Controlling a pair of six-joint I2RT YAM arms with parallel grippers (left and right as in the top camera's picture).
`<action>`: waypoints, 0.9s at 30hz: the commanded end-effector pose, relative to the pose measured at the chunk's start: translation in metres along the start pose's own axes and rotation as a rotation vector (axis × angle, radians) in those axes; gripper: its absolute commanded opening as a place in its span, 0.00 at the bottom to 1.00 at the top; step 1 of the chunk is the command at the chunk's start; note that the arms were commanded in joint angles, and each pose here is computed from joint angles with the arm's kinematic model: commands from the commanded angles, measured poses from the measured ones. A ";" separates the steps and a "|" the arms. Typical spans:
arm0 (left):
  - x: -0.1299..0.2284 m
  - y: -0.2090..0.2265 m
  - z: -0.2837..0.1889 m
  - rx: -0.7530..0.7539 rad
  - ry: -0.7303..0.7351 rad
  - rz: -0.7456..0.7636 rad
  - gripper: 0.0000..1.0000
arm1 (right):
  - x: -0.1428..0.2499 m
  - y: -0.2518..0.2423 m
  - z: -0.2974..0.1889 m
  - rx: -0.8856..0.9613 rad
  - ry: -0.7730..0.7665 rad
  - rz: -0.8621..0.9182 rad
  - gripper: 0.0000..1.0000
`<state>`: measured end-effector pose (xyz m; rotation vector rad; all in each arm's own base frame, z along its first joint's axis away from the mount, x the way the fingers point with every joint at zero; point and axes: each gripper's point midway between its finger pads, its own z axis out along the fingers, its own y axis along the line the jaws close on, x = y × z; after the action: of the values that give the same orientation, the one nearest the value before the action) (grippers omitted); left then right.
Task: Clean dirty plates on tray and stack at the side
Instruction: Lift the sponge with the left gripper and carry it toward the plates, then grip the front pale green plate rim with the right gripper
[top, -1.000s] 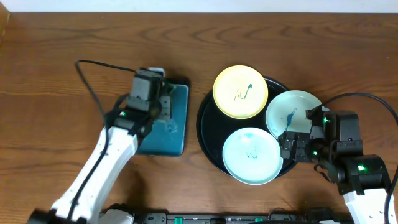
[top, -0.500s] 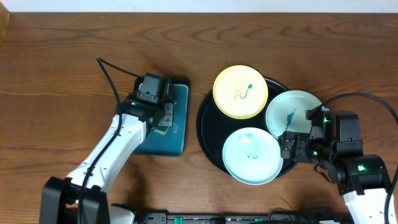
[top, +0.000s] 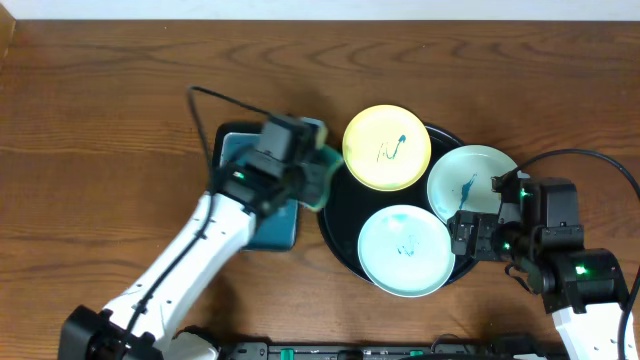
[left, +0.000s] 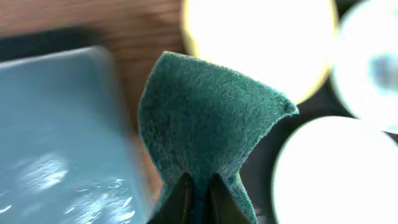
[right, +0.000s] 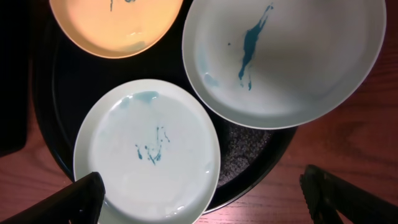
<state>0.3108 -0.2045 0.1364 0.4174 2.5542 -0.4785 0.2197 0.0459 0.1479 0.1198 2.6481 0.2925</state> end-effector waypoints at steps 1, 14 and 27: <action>-0.002 -0.048 0.003 0.113 -0.006 0.006 0.07 | -0.008 -0.010 -0.004 0.063 -0.027 0.073 0.99; 0.052 -0.134 0.049 0.254 0.162 -0.017 0.07 | 0.020 -0.015 0.033 0.097 0.225 0.133 0.79; 0.065 -0.153 0.054 0.289 0.188 0.020 0.07 | 0.058 -0.023 0.077 0.127 0.503 0.153 0.64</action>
<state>0.2188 -0.3432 0.0876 0.6228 2.6826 -0.8080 0.2042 0.0437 0.0557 0.3425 3.1326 0.2125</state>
